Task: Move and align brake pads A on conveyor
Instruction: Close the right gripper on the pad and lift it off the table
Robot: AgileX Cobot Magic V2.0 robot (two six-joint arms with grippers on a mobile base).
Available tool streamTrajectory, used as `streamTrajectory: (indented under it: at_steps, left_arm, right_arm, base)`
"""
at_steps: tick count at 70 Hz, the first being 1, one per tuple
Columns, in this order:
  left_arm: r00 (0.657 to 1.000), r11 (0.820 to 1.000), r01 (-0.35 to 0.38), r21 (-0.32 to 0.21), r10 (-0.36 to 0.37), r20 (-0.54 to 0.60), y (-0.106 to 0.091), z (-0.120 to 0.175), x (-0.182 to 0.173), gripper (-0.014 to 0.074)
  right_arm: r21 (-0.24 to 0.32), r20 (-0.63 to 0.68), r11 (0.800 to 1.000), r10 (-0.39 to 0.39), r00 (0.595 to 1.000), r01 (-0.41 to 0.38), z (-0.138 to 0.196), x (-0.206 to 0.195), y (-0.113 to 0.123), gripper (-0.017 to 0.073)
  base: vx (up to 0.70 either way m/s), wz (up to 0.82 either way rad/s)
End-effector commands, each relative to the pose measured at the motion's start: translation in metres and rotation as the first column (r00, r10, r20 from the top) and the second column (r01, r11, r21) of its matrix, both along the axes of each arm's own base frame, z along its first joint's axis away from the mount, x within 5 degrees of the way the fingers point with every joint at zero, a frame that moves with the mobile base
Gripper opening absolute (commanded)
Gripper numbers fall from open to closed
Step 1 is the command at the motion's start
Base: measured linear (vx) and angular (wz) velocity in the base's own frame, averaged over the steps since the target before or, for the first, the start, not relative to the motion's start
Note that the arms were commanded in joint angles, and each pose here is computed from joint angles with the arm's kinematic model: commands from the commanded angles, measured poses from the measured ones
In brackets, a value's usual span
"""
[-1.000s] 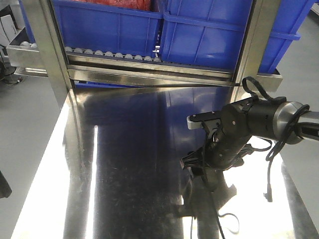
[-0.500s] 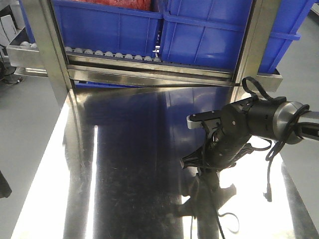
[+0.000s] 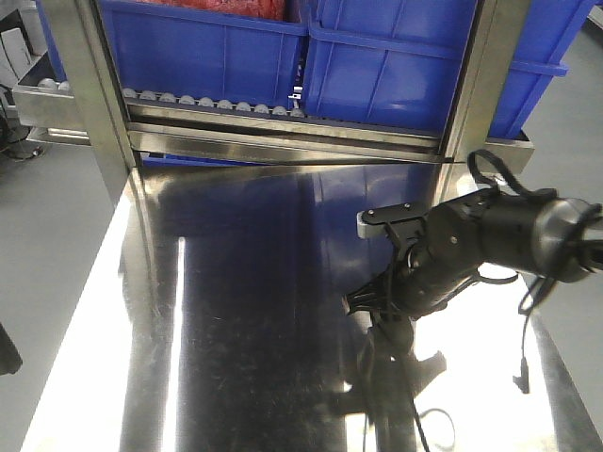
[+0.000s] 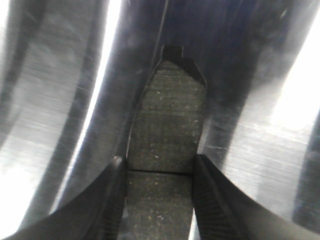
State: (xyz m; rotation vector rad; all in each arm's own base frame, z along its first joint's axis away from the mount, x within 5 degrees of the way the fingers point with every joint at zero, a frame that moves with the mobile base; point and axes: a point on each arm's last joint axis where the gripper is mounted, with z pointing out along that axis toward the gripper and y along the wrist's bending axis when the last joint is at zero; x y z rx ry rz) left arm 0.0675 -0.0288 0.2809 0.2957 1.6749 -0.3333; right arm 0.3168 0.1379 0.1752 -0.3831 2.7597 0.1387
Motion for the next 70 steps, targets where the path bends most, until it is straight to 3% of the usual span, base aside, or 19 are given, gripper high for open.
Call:
streamTrajectory:
  at_steps: [1,18,29,37,45,70]
  left_arm:
    - [0.994,0.998,0.001,-0.056,0.005,0.112,0.0,0.018,0.0,0.0003]
    - [0.994,0.998,0.001,-0.056,0.005,0.112,0.0,0.018,0.0,0.0003]
    - [0.994,0.998,0.001,-0.056,0.005,0.112,0.0,0.018,0.0,0.0003]
    - [0.994,0.998,0.001,-0.056,0.005,0.112,0.0,0.018,0.0,0.0003]
    - [0.994,0.998,0.001,-0.056,0.005,0.112,0.0,0.018,0.0,0.0003]
    - [0.994,0.998,0.001,-0.056,0.005,0.112,0.0,0.018,0.0,0.0003]
  right_arm:
    - [0.065,0.206,0.998,0.007,0.979,-0.021,0.042,-0.005,-0.004,0.0034]
    - [0.093,0.36,0.995,0.001,0.933,-0.037,0.082,-0.045,-0.027,0.0034]
    - [0.131,0.442,0.99,-0.105,0.891,0.052,0.107,-0.069,-0.064,0.0034]
    - [0.154,0.532,0.984,-0.16,0.831,0.091,0.126,-0.091,-0.086,0.0034]
    - [0.167,0.62,0.984,-0.152,0.77,0.06,0.145,-0.118,-0.092,0.0034]
    - [0.14,0.728,0.99,-0.107,0.677,0.007,0.128,-0.195,-0.111,0.0034]
  base:
    - [0.0,0.0]
    - [0.0,0.0]
    - [0.0,0.0]
    - [0.0,0.0]
    - [0.0,0.0]
    - [0.0,0.0]
